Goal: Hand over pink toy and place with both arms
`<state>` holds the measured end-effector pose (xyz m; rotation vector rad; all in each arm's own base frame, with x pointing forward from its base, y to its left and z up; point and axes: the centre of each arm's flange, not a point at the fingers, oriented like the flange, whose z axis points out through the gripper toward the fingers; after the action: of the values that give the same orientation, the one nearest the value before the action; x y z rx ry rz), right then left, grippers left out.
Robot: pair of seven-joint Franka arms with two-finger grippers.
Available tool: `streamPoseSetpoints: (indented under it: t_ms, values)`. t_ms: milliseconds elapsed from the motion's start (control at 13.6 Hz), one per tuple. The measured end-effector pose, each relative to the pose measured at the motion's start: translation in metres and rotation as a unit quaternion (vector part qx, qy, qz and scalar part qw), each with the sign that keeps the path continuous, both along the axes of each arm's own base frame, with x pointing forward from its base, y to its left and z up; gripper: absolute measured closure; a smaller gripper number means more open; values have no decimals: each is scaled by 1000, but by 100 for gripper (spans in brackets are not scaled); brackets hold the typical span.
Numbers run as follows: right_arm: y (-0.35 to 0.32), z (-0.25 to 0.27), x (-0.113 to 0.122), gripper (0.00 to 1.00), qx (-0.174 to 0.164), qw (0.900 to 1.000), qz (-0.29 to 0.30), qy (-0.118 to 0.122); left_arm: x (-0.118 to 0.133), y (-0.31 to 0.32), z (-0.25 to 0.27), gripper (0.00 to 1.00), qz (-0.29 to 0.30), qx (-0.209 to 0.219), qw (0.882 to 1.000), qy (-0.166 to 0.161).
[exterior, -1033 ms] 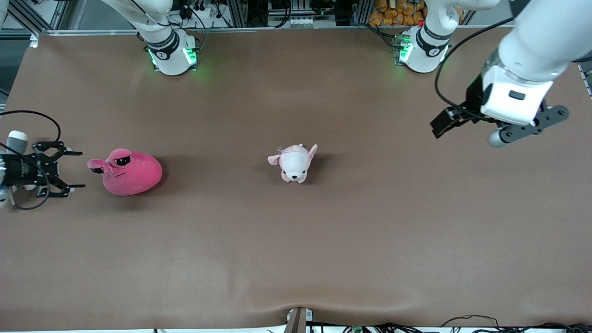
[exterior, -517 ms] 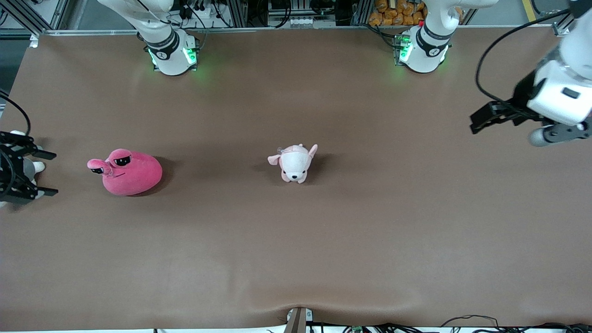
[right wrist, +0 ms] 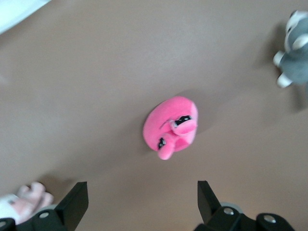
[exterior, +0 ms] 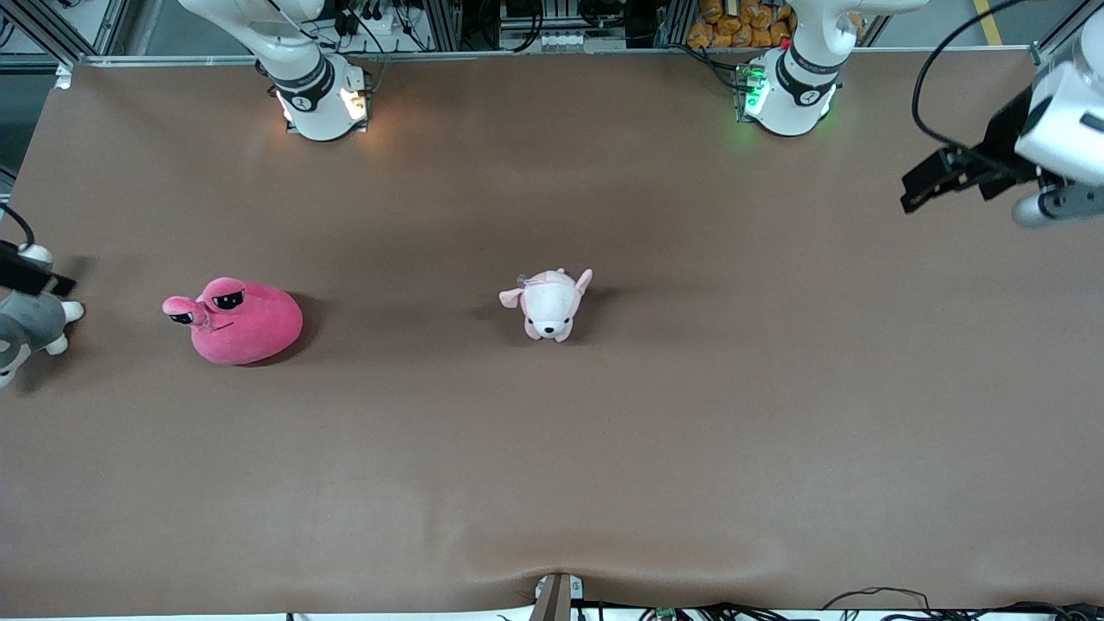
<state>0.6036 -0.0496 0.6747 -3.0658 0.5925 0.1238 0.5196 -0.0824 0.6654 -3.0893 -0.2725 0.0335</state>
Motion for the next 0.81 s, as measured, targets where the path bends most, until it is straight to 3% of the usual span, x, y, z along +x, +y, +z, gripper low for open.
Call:
streamPoseSetpoints:
  t_ms: [148,295,812]
  values:
    - [5,29,-29,0,-1,998,64,7,-22,8,0,0,6,2,1000,-4]
    - [11,51,-56,0,1,996,85,8,-38,17,-3,0,13,3,1000,-6]
    - [9,6,-95,0,-11,991,131,-3,-57,18,-5,0,-20,4,999,-27]
